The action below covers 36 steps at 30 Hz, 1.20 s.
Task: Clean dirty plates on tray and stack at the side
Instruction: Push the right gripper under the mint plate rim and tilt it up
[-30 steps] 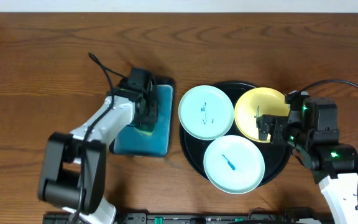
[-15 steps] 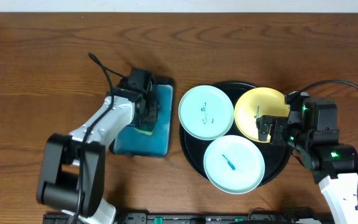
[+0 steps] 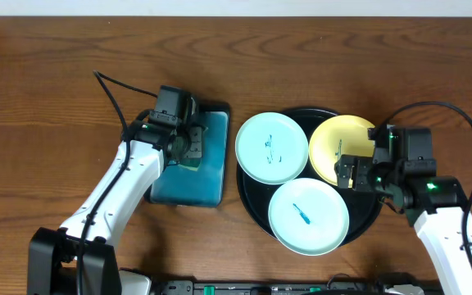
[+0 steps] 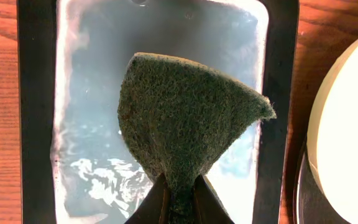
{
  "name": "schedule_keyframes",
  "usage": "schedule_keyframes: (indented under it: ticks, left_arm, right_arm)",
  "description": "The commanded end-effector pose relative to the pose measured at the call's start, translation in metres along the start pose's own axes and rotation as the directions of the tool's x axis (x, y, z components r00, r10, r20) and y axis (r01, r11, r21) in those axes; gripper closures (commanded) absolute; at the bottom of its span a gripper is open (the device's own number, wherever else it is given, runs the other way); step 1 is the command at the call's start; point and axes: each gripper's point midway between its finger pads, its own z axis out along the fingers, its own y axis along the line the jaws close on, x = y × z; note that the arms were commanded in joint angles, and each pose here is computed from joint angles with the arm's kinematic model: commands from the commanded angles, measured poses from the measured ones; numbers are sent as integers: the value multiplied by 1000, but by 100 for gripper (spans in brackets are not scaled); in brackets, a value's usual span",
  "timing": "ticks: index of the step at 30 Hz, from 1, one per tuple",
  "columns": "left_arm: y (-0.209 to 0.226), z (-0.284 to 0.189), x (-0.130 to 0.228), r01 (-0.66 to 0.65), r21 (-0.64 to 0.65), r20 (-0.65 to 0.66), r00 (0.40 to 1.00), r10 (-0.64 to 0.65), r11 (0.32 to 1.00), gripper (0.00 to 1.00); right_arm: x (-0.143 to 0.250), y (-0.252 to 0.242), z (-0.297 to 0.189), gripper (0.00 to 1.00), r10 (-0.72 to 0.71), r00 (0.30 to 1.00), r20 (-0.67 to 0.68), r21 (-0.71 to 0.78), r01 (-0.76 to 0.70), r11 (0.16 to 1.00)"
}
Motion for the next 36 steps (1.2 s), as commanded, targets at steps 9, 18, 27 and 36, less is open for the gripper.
schedule_keyframes:
  ticks: [9,18,27,36]
  left_arm:
    - [-2,-2,1,9,14,0,1000,-9,1000,92]
    - [-2,-2,2,9,13,-4,1000,-9,1000,92]
    - [-1,-2,4,10,10,-15,1000,-10,1000,92]
    - [-1,-2,7,11,8,-26,1000,-10,1000,92]
  right_arm:
    - [14,1,9,2,-9,996,-94,2,9,1000]
    - [34,-1,22,16,8,981,-193,-2,-9,1000]
    - [63,-10,41,20,57,952,-302,31,-50,998]
    - [77,-10,51,24,99,935,-342,29,-95,995]
